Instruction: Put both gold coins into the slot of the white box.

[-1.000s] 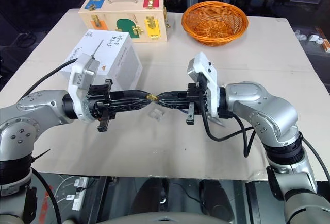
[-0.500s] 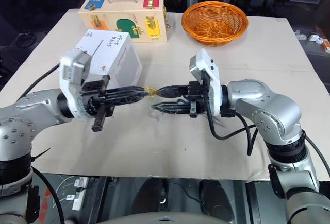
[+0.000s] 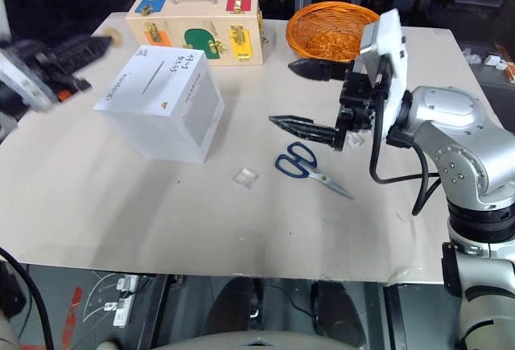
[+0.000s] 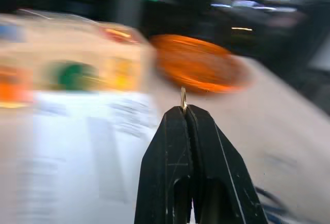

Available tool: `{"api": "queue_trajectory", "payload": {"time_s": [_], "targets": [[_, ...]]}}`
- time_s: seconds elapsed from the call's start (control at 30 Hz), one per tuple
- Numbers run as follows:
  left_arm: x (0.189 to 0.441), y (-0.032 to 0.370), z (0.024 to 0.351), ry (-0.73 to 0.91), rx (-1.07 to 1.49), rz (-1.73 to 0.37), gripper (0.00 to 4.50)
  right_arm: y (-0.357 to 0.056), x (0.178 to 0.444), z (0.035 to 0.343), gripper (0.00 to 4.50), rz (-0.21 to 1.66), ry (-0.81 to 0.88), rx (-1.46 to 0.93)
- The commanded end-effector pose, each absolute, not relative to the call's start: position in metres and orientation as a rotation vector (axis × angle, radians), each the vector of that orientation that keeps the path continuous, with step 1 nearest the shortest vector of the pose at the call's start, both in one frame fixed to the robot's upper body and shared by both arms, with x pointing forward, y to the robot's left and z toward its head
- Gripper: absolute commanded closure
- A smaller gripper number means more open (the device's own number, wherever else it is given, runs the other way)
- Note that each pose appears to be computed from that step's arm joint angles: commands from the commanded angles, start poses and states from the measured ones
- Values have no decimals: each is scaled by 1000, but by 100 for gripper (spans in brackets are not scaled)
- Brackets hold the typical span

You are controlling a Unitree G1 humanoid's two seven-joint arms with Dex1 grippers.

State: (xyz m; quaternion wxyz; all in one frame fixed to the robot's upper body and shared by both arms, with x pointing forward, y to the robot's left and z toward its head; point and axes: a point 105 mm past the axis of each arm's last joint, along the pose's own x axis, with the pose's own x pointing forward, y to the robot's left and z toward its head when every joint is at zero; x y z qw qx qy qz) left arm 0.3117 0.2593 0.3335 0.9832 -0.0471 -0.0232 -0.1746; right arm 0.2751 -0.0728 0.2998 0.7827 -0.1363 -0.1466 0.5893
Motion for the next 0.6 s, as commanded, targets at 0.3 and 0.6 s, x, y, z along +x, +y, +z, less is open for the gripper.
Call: {"api": "queue_trajectory", "payload": {"time_s": [0.3, 0.6], "targets": [[331, 265, 316, 248, -256, -351, 450, -75, 272, 319, 7, 1255, -438, -390], [342, 265, 289, 386, -176, -280, 450, -73, 268, 315, 7, 1252, -440, -392]]}}
